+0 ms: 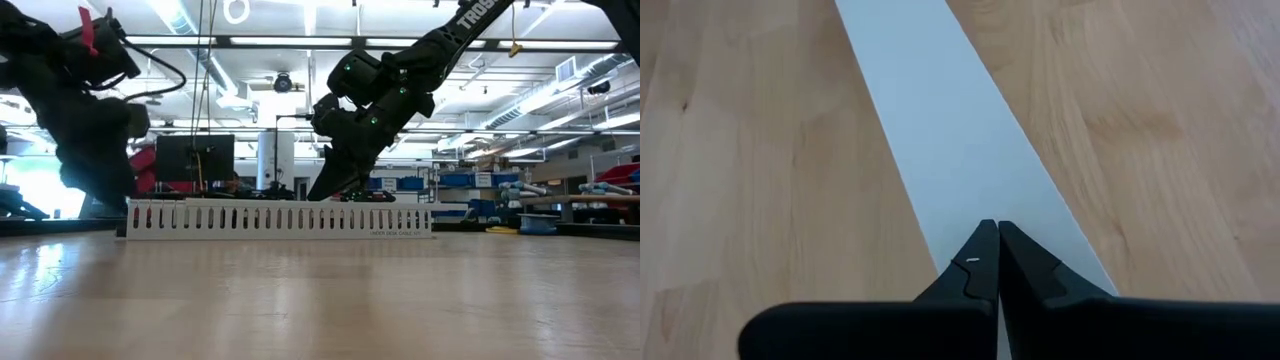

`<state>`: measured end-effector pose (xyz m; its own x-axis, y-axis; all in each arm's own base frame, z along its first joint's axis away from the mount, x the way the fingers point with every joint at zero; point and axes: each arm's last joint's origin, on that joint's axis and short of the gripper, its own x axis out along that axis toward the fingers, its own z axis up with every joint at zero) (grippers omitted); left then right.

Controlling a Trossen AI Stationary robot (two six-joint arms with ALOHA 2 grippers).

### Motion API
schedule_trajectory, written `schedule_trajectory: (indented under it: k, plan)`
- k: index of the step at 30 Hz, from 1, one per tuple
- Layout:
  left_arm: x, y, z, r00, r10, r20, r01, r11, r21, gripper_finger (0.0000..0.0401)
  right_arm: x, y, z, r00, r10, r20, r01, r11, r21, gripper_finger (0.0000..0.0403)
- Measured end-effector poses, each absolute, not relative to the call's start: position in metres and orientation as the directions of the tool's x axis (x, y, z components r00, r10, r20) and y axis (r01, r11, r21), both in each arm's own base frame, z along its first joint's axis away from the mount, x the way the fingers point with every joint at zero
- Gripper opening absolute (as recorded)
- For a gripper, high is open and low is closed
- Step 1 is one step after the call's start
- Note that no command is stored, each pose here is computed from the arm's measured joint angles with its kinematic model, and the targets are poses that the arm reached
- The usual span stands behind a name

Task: Ziptie cables
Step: Close the white cable duct with the white cable duct cover

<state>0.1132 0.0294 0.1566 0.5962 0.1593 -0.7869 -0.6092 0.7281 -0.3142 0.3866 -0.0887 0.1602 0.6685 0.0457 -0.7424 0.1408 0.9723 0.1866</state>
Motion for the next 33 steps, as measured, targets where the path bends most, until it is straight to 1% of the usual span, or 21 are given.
schedule_trajectory:
  k: [3,6,14,17,19,22,28,33]
  plan:
    - [0.11,0.028,0.163,0.562,0.126,-0.818,-0.646,0.684,-0.338,0.0328,0.387,-0.089,0.161,0.676,0.044,-0.735,0.133,0.974,0.181,0.0]
    - [0.106,0.027,0.166,0.52,0.115,-0.846,-0.667,0.674,-0.318,0.0328,0.389,-0.089,0.161,0.696,0.042,-0.717,0.117,0.978,0.171,0.0]
    - [0.108,0.027,0.161,0.49,0.105,-0.865,-0.662,0.691,-0.291,0.0328,0.392,-0.087,0.165,0.726,0.056,-0.686,0.088,0.981,0.173,0.0]
    - [0.113,0.029,0.157,0.47,0.095,-0.878,-0.668,0.688,-0.283,0.0326,0.391,-0.084,0.172,0.739,0.06,-0.671,0.069,0.984,0.164,0.0]
    - [0.117,0.029,0.152,0.436,0.078,-0.897,-0.674,0.689,-0.267,0.0323,0.39,-0.081,0.182,0.758,0.062,-0.649,0.048,0.987,0.15,0.0]
    - [0.126,0.031,0.145,0.413,0.05,-0.909,-0.67,0.693,-0.266,0.0315,0.389,-0.079,0.197,0.787,0.062,-0.614,0.031,0.99,0.141,0.0]
    - [0.149,0.036,0.133,0.433,0.018,-0.901,-0.616,0.736,-0.281,0.0299,0.383,-0.075,0.206,0.779,0.068,-0.623,0.012,0.992,0.123,0.0]
    - [0.168,0.041,0.127,0.516,0.04,-0.855,-0.556,0.775,-0.299,0.0292,0.371,-0.073,0.213,0.726,0.063,-0.685,0.017,0.994,0.109,0.0]
